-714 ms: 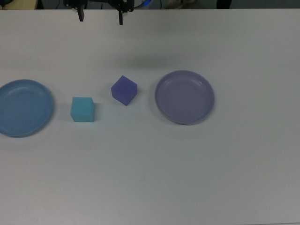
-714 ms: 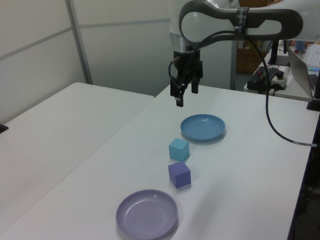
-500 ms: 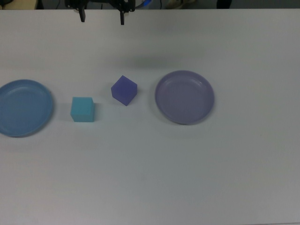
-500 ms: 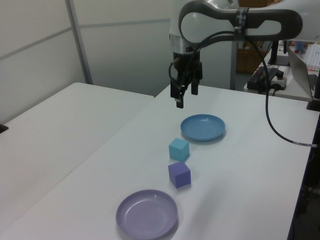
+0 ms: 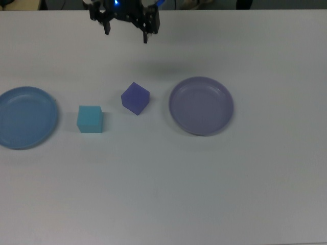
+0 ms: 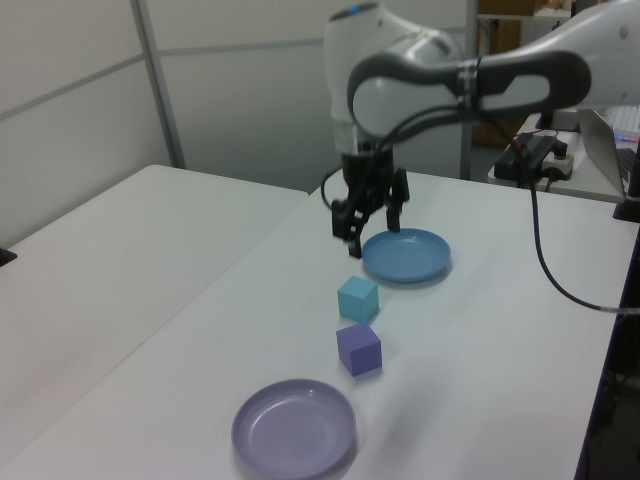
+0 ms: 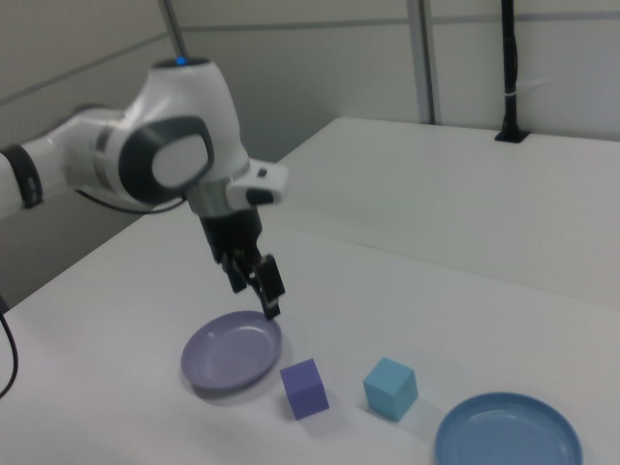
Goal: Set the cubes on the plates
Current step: 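Move the open gripper down over the purple cube, then close the gripper on the purple cube, then carry the purple cube over the lavender plate and lower it, then open the gripper to release the purple cube and lift, then lower the gripper onto the light blue cube and close it, then carry the light blue cube onto the light blue plate, then open the gripper to release the light blue cube and lift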
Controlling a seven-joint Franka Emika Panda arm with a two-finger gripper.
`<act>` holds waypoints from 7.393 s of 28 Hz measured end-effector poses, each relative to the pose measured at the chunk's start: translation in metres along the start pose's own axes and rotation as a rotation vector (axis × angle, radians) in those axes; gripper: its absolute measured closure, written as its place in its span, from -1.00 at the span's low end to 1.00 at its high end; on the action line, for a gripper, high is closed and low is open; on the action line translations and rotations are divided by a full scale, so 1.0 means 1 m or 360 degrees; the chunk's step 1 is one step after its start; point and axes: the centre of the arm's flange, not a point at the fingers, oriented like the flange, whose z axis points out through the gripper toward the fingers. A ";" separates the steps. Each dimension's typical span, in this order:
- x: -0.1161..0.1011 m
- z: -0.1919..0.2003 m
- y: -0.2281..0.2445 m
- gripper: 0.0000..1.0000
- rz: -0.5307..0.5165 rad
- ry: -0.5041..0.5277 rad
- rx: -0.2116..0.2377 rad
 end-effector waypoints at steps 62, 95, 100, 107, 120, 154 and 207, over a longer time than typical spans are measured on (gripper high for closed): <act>-0.017 0.141 -0.177 -0.26 -0.0538 0.0114 -0.0066; 0.036 0.103 -0.113 -1.00 -0.0322 0.0297 -0.0118; 0.067 0.110 -0.027 -1.00 -0.0154 0.0267 -0.0150; 0.088 0.134 0.039 -1.00 -0.0156 0.0232 -0.0192; 0.121 0.224 0.069 -1.00 -0.0112 0.0299 -0.0195; 0.132 0.177 0.102 -0.26 -0.0090 0.0409 -0.0140; 0.068 -0.015 0.114 -1.00 -0.0070 0.0279 0.0115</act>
